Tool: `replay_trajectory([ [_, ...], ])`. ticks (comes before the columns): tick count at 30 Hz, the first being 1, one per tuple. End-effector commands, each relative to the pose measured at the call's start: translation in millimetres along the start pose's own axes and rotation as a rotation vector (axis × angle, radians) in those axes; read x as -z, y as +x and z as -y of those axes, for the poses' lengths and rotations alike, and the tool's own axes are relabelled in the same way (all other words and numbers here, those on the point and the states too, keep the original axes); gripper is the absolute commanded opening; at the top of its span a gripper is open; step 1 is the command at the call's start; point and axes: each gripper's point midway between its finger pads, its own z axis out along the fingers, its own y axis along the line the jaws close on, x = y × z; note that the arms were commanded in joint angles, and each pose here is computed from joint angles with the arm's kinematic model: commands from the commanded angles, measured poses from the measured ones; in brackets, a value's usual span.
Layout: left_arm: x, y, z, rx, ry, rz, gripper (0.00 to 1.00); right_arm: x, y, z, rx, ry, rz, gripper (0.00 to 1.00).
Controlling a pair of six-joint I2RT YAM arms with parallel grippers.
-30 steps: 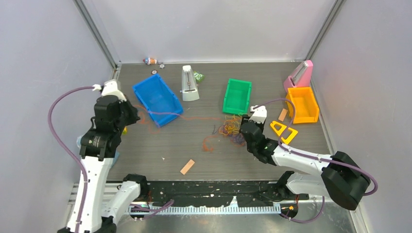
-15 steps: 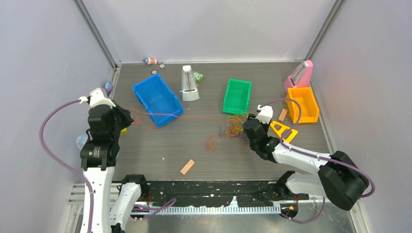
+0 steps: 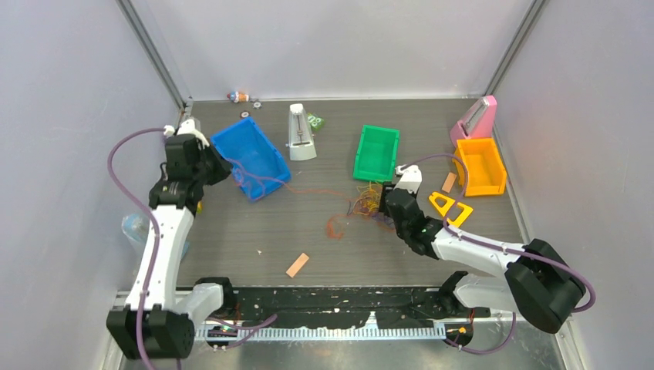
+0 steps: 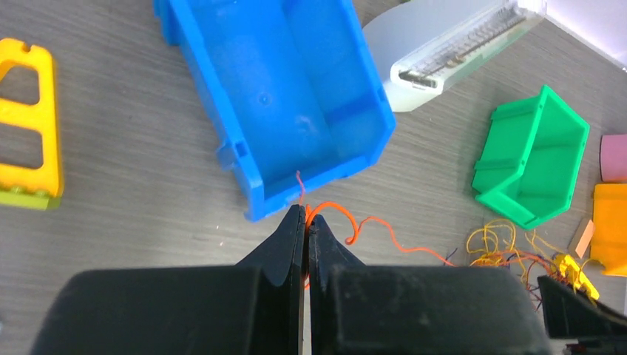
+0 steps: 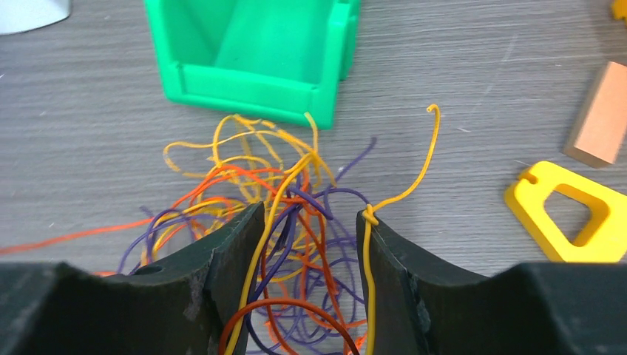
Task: Untangle the cables
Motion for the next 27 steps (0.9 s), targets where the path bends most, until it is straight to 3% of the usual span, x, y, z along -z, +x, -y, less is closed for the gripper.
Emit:
replay_trajectory([
  [1, -24, -46, 26, -0.012, 0.06, 0.056, 0.0, 7, -23, -38, 0.018, -0.151, 0.073, 0.48],
  [6, -36, -84, 38, -0.014, 0.059, 0.108, 0.0, 16, -27, -55, 0.018, -0.259, 0.11, 0.48],
  [10, -49, -108, 24, -0.021, -0.059, 0.154, 0.0, 23, -26, -79, 0.048, -0.39, 0.107, 0.48],
  [15, -93, -86, 10, 0.012, -0.118, 0.035, 0.0, 32, -24, -104, 0.07, -0.524, 0.117, 0.48],
  [21, -126, -60, -8, 0.035, -0.175, -0.04, 0.02, 33, -20, -112, 0.093, -0.556, 0.107, 0.48],
  [24, -128, -55, 5, 0.016, -0.109, -0.106, 0.22, 33, -21, -114, 0.094, -0.56, 0.107, 0.48],
  [27, -119, -55, 13, 0.004, -0.071, -0.119, 0.62, 32, -20, -113, 0.095, -0.557, 0.104, 0.48],
])
